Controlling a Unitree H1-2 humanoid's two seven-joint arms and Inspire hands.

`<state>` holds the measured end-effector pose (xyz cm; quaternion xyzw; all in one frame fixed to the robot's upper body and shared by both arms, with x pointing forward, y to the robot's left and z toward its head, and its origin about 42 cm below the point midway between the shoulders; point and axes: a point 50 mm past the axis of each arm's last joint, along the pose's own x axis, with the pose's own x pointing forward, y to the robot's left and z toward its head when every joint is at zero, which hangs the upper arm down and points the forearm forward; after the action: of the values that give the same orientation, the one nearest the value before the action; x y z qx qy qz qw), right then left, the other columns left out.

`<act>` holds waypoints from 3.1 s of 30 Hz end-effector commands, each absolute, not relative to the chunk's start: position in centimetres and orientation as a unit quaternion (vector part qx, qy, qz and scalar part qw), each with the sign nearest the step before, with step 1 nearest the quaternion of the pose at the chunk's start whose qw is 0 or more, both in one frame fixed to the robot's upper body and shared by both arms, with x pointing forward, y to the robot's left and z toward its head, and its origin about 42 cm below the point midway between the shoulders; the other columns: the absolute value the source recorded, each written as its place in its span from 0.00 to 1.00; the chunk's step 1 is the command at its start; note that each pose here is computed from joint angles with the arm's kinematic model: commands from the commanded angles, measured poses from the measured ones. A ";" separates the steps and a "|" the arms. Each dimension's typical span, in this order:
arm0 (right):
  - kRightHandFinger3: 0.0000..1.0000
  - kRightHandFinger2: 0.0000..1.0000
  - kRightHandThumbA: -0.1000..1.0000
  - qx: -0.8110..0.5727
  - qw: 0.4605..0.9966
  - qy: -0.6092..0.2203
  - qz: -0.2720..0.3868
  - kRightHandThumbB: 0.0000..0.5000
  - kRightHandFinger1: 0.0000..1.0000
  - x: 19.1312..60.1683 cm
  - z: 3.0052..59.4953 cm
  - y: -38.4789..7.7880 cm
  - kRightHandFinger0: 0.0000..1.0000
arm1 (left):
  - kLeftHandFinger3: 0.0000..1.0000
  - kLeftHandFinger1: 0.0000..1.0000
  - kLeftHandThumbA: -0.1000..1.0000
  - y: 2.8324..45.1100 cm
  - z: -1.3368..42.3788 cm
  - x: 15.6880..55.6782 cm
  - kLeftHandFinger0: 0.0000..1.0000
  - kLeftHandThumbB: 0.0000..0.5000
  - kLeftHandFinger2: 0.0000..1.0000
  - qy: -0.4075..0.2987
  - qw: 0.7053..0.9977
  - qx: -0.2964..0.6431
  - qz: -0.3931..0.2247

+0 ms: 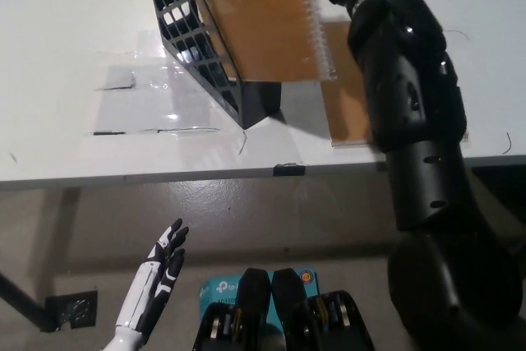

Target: Use the right hand to pick up a book from the book holder on the left side and put it on another book on the right side

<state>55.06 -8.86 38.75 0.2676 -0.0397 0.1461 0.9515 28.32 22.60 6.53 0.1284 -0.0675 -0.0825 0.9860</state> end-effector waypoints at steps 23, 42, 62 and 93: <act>1.00 0.66 0.00 0.391 0.887 -0.126 0.213 0.16 0.30 55.6 52.8 -18.6 0.00 | 1.00 1.00 0.97 23.0 6.3 27.4 0.96 0.29 1.00 -0.068 0.987 0.122 -0.082; 1.00 0.62 0.00 0.398 0.908 -0.033 0.128 0.15 0.25 59.1 44.8 -22.4 0.00 | 1.00 1.00 0.97 23.2 6.2 27.0 0.93 0.31 1.00 -0.067 0.987 0.121 -0.076; 1.00 0.66 0.00 0.400 0.915 0.048 0.030 0.25 0.13 60.2 36.2 -24.9 0.00 | 1.00 1.00 0.96 23.3 5.8 26.4 0.93 0.31 1.00 -0.062 0.989 0.115 -0.074; 1.00 0.77 0.00 0.347 0.936 0.049 0.016 0.20 0.18 59.7 32.7 -25.8 0.00 | 1.00 1.00 0.96 23.2 5.8 26.4 0.93 0.26 1.00 -0.059 0.989 0.115 -0.075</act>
<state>58.54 -25.73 27.67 0.3663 0.1424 -0.0098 0.9195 26.60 23.04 5.30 0.1189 -0.0444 -0.0741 0.9891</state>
